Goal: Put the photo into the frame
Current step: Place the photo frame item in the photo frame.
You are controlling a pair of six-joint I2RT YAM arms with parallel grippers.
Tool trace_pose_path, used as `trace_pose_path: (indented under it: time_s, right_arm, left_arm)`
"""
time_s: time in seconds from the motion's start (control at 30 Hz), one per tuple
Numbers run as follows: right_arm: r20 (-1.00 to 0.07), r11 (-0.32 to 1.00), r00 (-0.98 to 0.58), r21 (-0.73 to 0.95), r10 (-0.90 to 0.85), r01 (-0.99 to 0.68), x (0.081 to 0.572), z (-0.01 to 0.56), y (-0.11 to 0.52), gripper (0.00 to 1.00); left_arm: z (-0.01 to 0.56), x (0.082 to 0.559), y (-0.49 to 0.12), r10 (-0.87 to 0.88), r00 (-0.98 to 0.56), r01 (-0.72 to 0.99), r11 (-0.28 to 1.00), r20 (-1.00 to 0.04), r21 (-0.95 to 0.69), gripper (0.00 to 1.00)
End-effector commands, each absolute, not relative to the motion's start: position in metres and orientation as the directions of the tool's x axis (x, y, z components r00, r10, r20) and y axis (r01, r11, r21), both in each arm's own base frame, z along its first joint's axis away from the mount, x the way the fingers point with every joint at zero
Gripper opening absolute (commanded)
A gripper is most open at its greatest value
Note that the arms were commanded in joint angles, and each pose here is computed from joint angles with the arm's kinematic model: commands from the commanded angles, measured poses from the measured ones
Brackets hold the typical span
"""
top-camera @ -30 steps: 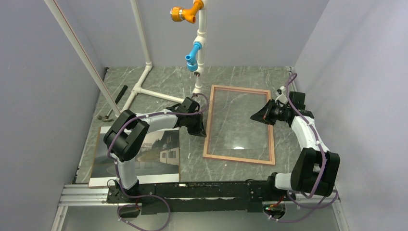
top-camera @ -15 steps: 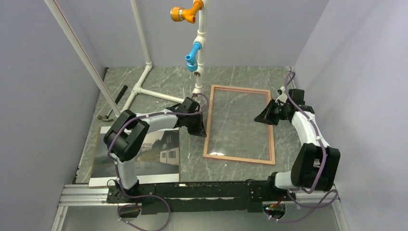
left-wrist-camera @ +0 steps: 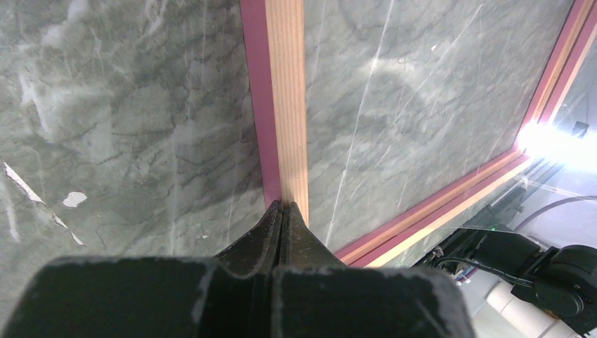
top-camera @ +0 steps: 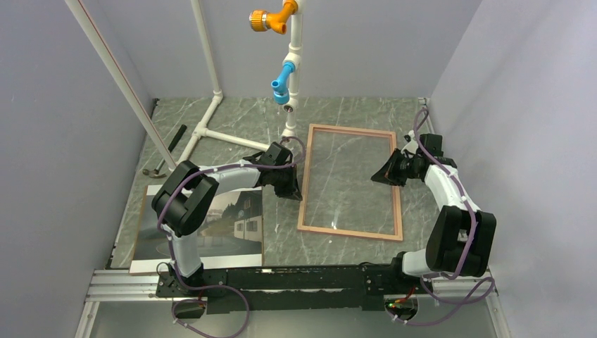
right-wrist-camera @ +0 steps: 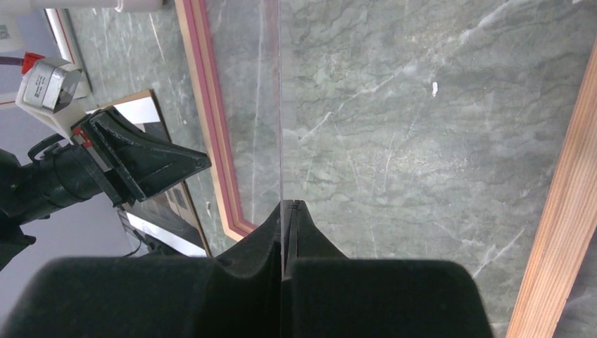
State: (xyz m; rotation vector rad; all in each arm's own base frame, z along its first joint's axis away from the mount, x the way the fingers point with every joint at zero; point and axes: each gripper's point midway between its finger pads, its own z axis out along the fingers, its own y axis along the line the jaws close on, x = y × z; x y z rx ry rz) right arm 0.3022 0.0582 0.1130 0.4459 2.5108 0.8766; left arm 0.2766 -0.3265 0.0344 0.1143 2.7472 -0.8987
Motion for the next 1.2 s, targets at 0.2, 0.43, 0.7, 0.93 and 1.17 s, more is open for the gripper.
trace_pose_path:
  time_s: [0.2, 0.43, 0.7, 0.93, 1.17]
  right_arm:
    - [-0.298, 0.733, -0.874, 0.674, 0.384, 0.092, 0.295, 0.113, 0.079, 0.0]
    - [-0.308, 0.771, -0.87, 0.625, 0.385, 0.12, 0.3, 0.1, 0.069, 0.01]
    - [-0.324, 0.802, -0.863, 0.581, 0.388, 0.142, 0.302, 0.093, 0.061, 0.27]
    - [-0.312, 0.817, -0.865, 0.549, 0.393, 0.174, 0.303, 0.081, 0.055, 0.58]
    - [-0.317, 0.843, -0.858, 0.494, 0.404, 0.214, 0.303, 0.069, 0.043, 0.88]
  left_arm:
    - [-0.011, 0.262, -0.308, 0.051, -0.973, 0.15, 0.881, -0.224, -0.449, 0.0]
    - [-0.011, 0.263, -0.309, 0.052, -0.972, 0.153, 0.879, -0.228, -0.452, 0.0]
    - [-0.011, 0.263, -0.31, 0.054, -0.972, 0.155, 0.877, -0.227, -0.454, 0.0]
    - [-0.011, 0.262, -0.31, 0.055, -0.973, 0.154, 0.878, -0.224, -0.454, 0.0]
    - [-0.011, 0.262, -0.31, 0.057, -0.973, 0.156, 0.877, -0.224, -0.454, 0.0]
